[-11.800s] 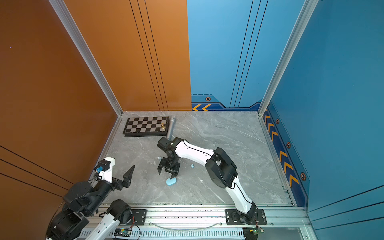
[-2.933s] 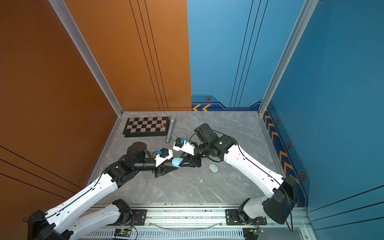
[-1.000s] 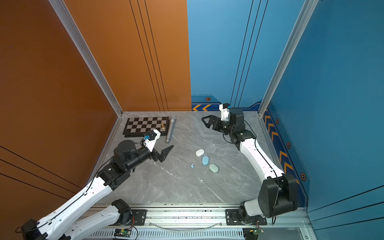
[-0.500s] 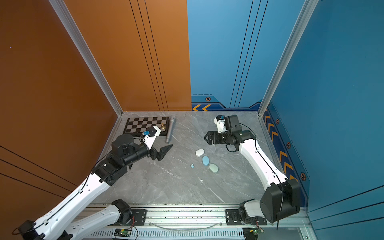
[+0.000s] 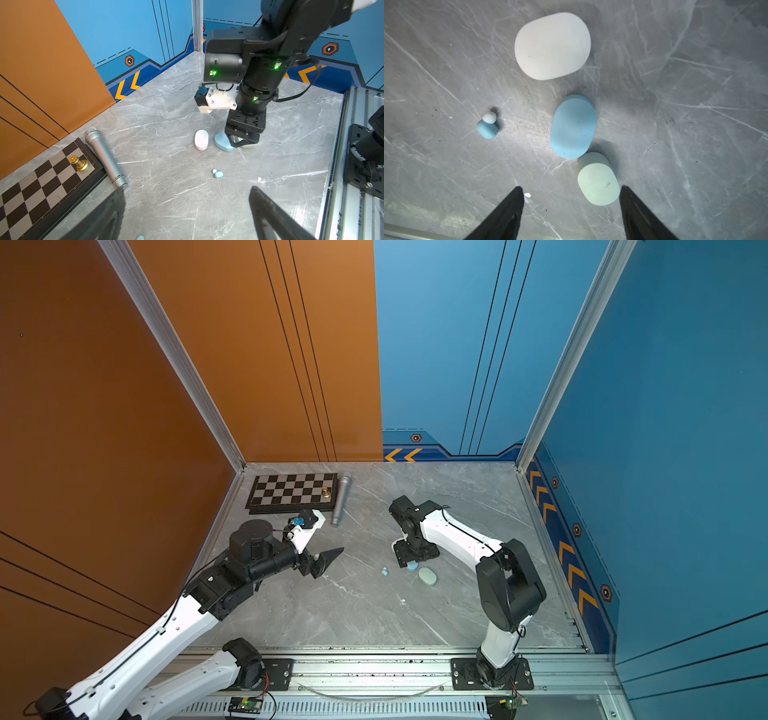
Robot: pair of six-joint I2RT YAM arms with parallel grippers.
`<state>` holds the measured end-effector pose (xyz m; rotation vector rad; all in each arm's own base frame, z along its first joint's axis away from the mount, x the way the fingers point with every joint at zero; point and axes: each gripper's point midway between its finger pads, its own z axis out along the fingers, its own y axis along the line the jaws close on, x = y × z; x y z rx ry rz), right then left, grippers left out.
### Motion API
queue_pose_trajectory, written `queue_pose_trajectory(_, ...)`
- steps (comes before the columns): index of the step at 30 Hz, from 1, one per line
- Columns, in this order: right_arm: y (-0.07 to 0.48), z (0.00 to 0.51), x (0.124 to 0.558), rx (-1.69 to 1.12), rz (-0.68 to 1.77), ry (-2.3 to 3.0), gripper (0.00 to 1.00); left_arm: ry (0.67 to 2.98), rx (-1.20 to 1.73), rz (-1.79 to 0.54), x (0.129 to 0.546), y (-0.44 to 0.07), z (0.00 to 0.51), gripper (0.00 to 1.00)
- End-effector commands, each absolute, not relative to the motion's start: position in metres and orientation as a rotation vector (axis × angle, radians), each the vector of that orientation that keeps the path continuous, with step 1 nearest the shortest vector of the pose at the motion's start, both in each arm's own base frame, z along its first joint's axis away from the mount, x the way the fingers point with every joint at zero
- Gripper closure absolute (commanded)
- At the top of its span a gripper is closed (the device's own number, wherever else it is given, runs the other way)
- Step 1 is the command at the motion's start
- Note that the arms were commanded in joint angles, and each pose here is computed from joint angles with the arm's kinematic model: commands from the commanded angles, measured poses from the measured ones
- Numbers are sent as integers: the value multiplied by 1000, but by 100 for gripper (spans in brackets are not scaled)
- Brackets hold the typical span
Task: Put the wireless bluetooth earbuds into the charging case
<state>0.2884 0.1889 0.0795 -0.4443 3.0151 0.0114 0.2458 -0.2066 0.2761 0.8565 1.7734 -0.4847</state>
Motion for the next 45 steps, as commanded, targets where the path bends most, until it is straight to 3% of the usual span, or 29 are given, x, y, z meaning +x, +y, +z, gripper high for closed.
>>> queue_pose_trajectory(1,185,77,296,-323,-81,3037,28,1801,876,-456,242,-203,272,7)
queue_pose_trajectory(21,189,37,311,-125,-103,3147,49,1840,893,-386,244,-192,263,9)
queue_pose_trajectory(32,197,35,312,-86,24,3180,59,1837,857,-414,253,-198,267,10)
queue_pose_trajectory(36,210,61,319,-161,206,3116,63,1839,810,-444,257,-201,275,10)
queue_pose_trajectory(45,263,176,318,-480,967,2737,67,1801,721,-516,260,-203,289,10)
